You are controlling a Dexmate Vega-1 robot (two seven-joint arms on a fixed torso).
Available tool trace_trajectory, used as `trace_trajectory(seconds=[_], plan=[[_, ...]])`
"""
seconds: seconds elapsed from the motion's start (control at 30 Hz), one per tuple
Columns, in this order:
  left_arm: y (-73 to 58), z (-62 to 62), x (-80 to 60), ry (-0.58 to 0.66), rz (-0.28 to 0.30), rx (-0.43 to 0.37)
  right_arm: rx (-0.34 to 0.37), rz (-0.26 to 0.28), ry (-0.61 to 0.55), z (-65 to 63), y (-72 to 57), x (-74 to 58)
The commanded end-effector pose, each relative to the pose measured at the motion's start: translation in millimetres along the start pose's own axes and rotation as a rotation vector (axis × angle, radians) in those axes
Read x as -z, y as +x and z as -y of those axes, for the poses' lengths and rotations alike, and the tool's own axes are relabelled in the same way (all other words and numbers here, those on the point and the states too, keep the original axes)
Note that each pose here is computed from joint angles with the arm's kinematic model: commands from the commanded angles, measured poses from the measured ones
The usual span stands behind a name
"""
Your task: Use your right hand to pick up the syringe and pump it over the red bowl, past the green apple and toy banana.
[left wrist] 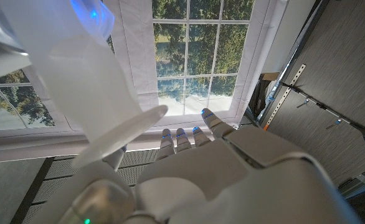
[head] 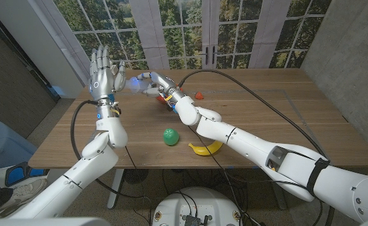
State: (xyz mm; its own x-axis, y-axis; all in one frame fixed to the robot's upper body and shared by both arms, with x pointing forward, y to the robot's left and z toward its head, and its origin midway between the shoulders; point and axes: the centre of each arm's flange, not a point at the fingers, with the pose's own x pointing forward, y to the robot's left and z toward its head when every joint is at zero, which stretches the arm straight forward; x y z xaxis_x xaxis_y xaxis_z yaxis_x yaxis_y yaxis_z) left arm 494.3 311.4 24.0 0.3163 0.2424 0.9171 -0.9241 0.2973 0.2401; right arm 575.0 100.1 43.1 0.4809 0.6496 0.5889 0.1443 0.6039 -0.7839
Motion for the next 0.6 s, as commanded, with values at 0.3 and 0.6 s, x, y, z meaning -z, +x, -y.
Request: trace_trajectory(seconds=[0.3, 0.6], plan=[[11.5, 11.0, 4.7, -0.016, 0.008, 0.03, -0.009, -0.003, 0.007, 0.6, -0.2, 1.7], [19.2, 18.0, -0.2, -0.041, 0.04, 0.048, -0.01, 0.0, 0.006, 1.3, 0.3, 1.7]])
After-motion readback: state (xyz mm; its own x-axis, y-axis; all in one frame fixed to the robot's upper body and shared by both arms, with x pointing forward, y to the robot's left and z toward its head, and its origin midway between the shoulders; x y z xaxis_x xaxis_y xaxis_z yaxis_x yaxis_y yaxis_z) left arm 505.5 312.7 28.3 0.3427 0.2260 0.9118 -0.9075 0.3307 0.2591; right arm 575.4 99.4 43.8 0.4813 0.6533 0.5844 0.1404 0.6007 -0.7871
